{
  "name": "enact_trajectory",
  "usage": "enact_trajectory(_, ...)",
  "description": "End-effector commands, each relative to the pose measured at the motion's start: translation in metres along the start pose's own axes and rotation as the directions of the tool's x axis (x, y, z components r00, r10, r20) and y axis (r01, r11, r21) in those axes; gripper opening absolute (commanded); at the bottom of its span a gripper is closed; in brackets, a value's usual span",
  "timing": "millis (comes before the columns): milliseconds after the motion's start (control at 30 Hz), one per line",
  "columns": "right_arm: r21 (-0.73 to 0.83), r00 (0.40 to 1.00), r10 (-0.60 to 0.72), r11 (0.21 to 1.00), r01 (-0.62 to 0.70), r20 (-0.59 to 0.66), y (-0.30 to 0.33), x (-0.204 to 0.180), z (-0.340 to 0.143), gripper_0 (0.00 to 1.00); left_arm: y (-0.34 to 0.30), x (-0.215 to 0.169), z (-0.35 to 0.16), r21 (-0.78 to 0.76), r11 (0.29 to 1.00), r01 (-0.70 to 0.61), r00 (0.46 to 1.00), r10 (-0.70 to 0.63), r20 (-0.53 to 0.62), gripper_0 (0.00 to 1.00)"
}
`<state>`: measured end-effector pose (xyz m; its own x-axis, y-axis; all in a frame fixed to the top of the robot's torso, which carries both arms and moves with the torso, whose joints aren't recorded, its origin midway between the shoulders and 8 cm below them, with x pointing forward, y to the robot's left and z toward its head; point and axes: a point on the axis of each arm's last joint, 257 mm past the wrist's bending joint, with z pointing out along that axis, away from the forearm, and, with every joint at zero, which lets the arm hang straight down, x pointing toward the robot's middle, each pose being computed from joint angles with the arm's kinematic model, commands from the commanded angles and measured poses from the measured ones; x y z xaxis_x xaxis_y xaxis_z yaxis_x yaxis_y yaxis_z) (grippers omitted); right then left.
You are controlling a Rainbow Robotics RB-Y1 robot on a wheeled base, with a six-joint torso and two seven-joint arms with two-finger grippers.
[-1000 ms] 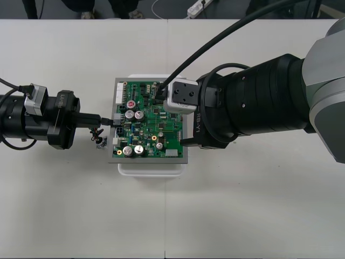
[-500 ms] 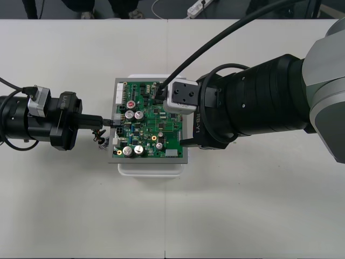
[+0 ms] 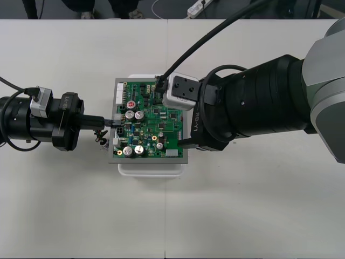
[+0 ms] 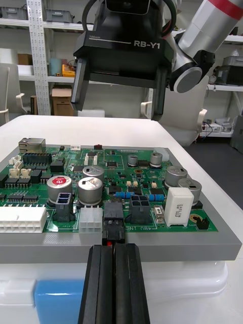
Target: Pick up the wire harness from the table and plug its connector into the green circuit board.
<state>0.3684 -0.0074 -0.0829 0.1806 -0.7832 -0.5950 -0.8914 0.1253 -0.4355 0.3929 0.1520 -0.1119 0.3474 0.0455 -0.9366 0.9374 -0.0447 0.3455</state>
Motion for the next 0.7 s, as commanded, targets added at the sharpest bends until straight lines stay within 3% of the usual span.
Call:
enact_trajectory(33, -0.012, 0.999, -0.013, 1.0, 0.013, 0.034, 0.0095, -0.0117, -0.0024, 0.94, -0.0026, -0.0187, 0.0181, 0.067, 0.994, -0.092, 0.995, 0.089, 0.043, 0.0)
enact_trajectory(700, -0.006, 0.999, -0.036, 0.999, 0.036, 0.037, 0.0071, -0.0121, -0.0042, 0.94, -0.0018, -0.0198, 0.0233, 0.064, 0.994, -0.092, 0.994, 0.089, 0.056, 0.0)
